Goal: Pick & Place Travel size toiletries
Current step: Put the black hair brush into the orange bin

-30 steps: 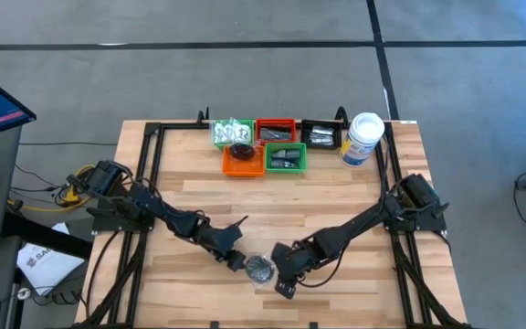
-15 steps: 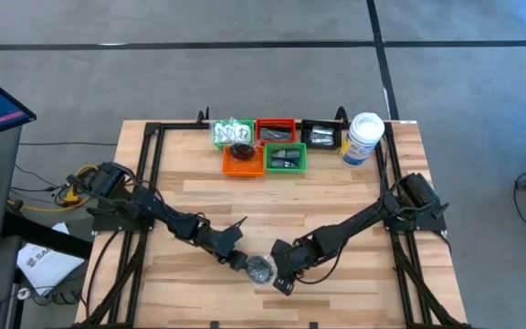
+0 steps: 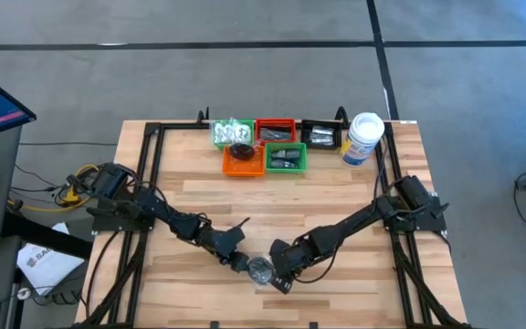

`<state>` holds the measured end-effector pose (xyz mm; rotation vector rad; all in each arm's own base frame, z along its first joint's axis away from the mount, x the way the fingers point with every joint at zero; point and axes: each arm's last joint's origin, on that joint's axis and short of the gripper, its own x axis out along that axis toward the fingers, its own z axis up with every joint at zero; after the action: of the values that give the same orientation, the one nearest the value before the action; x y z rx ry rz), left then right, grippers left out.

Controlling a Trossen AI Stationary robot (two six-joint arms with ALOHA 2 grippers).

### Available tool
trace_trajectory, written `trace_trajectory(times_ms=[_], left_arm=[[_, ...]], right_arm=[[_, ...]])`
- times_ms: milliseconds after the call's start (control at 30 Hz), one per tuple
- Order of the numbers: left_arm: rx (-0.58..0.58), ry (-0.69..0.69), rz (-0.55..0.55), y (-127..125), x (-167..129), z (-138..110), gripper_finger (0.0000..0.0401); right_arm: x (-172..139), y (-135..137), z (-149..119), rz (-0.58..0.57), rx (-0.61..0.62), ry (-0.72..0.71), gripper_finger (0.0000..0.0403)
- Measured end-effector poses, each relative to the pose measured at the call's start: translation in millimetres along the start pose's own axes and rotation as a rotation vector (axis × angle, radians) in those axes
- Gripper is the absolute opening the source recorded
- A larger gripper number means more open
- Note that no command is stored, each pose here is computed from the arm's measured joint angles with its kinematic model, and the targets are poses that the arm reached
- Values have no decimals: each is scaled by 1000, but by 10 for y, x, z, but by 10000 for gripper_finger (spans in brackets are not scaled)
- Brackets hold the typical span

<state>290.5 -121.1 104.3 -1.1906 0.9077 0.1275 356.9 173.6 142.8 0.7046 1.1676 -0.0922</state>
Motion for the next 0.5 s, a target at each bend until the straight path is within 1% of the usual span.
trace_trajectory(times_ms=[100,333,500], left_arm=[[18,10,-5,-14,-24,-3,186],[21,-11,-8,-42,-70,5,186],[23,21,-13,-46,-69,-20,186]], right_arm=[[-1,-10,12,-2,4,0,118],[-2,-20,14,-10,4,3,118],[-1,-17,9,-9,3,3,118]])
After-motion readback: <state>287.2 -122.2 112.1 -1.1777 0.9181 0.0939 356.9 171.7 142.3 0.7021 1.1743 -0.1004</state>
